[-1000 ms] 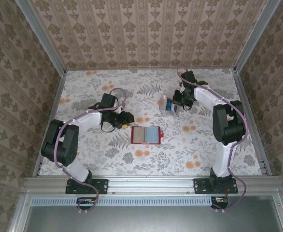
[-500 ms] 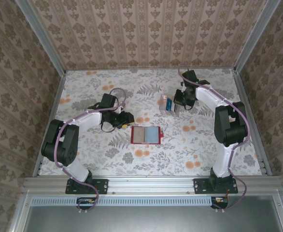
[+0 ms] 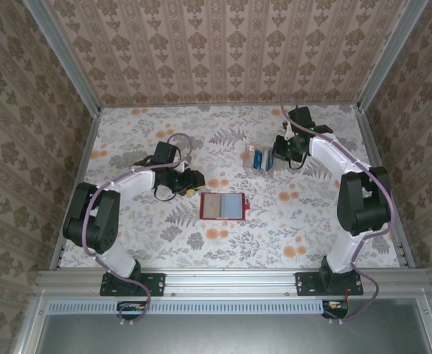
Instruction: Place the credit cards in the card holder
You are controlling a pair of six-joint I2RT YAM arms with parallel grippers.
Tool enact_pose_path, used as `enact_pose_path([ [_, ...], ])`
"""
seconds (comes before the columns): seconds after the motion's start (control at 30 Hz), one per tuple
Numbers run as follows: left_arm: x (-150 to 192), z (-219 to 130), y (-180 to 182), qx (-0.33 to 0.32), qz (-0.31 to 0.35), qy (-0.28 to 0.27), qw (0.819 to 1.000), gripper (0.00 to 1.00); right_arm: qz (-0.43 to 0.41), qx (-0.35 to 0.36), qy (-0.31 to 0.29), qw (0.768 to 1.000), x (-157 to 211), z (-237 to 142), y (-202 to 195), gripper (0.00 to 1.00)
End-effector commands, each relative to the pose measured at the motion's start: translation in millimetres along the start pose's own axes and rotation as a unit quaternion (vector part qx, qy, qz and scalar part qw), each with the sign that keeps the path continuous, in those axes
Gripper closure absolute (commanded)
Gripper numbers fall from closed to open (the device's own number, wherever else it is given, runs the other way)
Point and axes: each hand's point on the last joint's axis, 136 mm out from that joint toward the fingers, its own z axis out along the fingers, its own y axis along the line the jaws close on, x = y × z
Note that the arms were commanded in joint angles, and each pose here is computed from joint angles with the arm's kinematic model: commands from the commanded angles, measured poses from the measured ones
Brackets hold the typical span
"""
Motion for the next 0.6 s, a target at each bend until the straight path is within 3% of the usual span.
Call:
enact_pose_path([
  [0.0,-4,-12,-23,0.022,0.023,-0.008,0.999,0.57,-0.02,-0.023,-0.018,0.999,2,-27,7,1.0],
  [0.2,-5,-21,-72,0.108,0.064,-0.014,0.992,0.57,-0.031,-0.073,-0.044,0.996,20,-62,21,1.0],
  [0.37,5,-29,-137,0.227,0.112,0.003,0.967,0.47,-0.02,-0.204,-0.079,0.976,33,-95,59,1.0],
  [0.57,2,-38,-173,0.299,0.116,0.001,0.947,0.4,0.008,-0.318,-0.064,0.946,47,-118,92,1.0],
])
